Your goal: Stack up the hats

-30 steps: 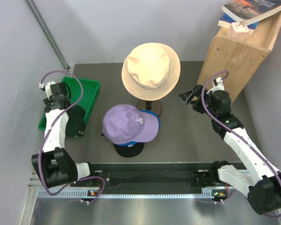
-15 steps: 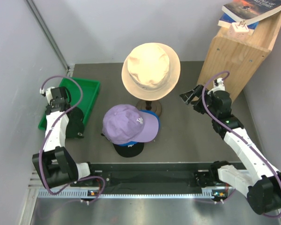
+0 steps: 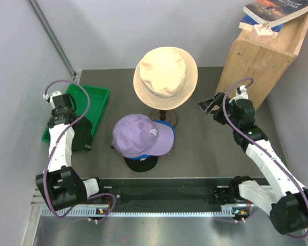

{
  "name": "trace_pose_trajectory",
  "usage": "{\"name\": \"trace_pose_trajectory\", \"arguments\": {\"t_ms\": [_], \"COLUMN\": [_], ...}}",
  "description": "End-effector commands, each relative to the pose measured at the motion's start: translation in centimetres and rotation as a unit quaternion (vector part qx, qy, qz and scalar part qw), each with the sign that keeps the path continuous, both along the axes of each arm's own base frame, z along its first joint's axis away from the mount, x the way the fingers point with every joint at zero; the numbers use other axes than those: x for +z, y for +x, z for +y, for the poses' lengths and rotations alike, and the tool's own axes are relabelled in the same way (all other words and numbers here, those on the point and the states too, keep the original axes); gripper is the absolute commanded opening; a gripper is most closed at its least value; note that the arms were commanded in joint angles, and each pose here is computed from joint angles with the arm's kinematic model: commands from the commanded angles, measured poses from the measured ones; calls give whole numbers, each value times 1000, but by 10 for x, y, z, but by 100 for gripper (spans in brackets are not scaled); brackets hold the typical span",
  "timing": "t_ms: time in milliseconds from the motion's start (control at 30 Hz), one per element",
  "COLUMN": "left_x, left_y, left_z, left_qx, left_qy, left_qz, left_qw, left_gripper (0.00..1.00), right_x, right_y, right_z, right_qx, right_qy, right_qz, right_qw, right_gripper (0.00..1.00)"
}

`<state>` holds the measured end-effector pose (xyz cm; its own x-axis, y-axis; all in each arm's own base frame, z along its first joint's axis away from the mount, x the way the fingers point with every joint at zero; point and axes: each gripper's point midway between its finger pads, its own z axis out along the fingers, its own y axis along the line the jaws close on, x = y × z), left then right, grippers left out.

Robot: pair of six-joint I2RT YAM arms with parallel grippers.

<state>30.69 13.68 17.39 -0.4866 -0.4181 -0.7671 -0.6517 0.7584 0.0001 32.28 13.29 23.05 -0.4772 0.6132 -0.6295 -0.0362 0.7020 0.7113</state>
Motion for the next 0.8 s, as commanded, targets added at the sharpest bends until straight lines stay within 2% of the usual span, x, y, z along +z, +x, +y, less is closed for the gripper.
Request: {"name": "trace_pose_trajectory", "arguments": {"t_ms": [0, 233, 467, 567, 633, 767], "left_x": [1, -15, -16, -13, 6, 71], "left_y": [6, 6, 7, 7, 13, 31], "left_z": [1, -4, -6, -7, -5, 6], "left_qx": [-6, -16, -20, -23, -21, -19], "left_qy": [-4, -24, -29, -32, -23, 20], "left_qz": [3, 35, 38, 36, 11, -65], "left_qw": [1000, 999, 999, 999, 999, 997], "left_gripper": [34, 27, 1, 0, 0, 0], "right_x": [7, 5, 5, 5, 6, 7], "right_y": [5, 7, 8, 8, 8, 9], "right_z": [-4, -4, -5, -5, -5, -5], "right_qx": [-7, -8, -9, -10, -9, -9], "right_qy": [6, 5, 4, 4, 5, 6], "right_qz": [-17, -15, -15, -15, -16, -16], "right_qw": [1000, 1000, 1000, 1000, 1000, 1000], "right_gripper": [98, 98, 98, 98, 98, 98]}}
